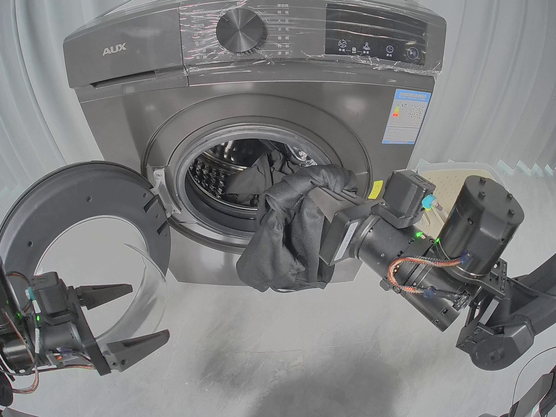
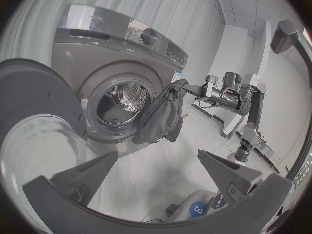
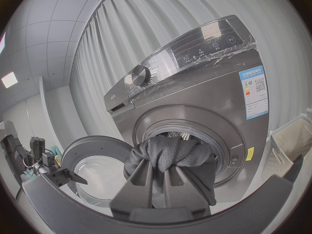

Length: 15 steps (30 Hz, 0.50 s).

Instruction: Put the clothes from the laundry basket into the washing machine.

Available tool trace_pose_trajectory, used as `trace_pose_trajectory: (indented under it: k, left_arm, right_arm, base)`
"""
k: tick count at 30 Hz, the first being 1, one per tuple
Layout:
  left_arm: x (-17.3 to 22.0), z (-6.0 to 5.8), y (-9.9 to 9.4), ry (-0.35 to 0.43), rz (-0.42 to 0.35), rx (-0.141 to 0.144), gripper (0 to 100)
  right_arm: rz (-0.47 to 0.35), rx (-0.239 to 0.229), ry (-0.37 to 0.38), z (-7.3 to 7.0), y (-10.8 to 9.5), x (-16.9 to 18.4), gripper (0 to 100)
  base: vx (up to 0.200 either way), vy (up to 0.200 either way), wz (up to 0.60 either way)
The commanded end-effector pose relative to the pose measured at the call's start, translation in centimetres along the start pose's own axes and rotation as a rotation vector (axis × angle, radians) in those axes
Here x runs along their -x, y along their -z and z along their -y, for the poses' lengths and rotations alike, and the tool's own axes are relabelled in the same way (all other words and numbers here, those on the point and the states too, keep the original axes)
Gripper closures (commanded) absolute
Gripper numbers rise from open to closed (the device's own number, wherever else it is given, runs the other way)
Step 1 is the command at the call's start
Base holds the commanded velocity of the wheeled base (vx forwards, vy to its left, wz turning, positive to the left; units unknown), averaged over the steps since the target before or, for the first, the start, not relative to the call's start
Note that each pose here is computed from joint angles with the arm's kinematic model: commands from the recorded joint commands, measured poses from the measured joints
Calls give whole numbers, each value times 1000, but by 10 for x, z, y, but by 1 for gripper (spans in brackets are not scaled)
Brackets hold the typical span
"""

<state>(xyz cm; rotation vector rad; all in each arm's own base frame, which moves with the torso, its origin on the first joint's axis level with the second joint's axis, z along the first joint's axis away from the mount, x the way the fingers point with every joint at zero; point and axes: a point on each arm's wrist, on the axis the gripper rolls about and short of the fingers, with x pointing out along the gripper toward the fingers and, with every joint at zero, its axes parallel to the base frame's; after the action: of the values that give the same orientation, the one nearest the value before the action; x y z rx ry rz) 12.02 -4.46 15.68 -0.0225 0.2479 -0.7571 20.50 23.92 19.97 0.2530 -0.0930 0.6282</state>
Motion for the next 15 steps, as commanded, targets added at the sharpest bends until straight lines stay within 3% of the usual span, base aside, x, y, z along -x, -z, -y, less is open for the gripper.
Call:
trace_pose_trajectory:
  k: [1,15]
  left_arm:
    - [-45,-9,10,43,-104,30,0]
    - [-89,-1,5,84,-53,-24,0]
  right_arm:
    - [-22,3,-2,-2,9,-3,100]
    - [-53,14,6,-1,25,-11,100]
  base:
    - [0,0,0]
    - [0,0,0]
